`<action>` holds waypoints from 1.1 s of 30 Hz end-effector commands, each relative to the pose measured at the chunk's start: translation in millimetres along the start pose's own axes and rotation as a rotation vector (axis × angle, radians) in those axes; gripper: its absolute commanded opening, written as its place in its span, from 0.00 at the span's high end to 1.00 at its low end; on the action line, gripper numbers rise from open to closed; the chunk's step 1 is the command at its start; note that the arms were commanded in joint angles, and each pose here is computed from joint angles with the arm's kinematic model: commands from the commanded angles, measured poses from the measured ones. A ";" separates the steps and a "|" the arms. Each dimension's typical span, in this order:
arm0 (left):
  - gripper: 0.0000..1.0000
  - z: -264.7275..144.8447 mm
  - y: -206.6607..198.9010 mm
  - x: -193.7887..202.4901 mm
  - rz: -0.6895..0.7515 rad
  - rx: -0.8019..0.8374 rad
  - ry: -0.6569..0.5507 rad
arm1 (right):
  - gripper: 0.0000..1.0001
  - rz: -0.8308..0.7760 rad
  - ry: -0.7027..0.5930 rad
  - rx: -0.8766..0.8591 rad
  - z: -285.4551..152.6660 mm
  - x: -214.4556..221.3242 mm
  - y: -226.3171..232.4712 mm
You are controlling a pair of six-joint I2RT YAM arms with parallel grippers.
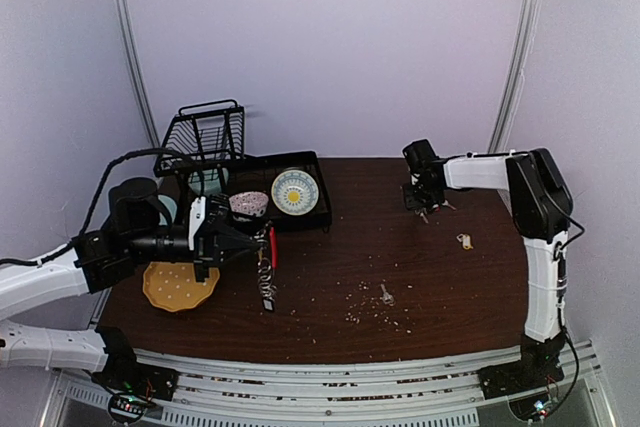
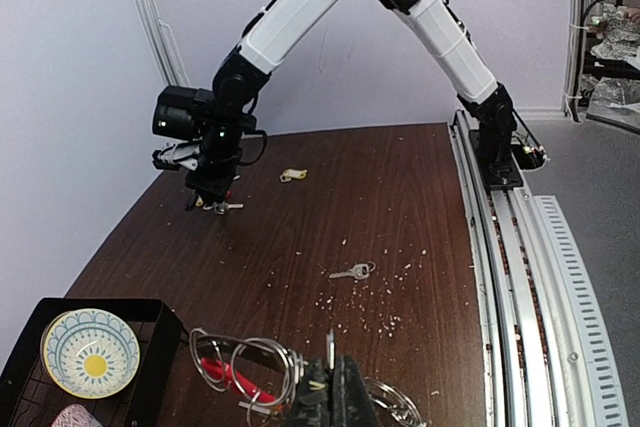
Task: Put the keys on the keyring
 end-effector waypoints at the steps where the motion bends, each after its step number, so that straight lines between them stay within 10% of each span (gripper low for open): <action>1: 1.00 -5.5 -2.9 -16.8 0.050 0.012 -0.110 | 1.00 -0.244 -0.088 -0.311 -86.0 -1.5 41.1; 13: 1.00 -21.8 -18.3 -46.8 -0.067 0.193 -0.406 | 1.00 -0.819 -0.462 -1.149 -299.4 73.1 138.7; 27: 1.00 -17.4 -14.8 -52.5 -0.185 0.176 -0.529 | 1.00 -0.840 -1.064 -1.354 -403.6 102.8 131.5; 33: 1.00 -10.8 -13.9 -54.3 -0.151 0.142 -0.496 | 1.00 -0.894 -1.084 -1.429 -420.6 96.8 130.5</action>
Point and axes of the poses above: each gripper's point midway between its finger pads, its own z axis out along the fingers, its own y axis along the line the jaws close on, x = y × z, the point moved 10 cm from there along -z, back along the fingers, and after that the axes turned 2 degrees about -z, right-handed, at the moved point
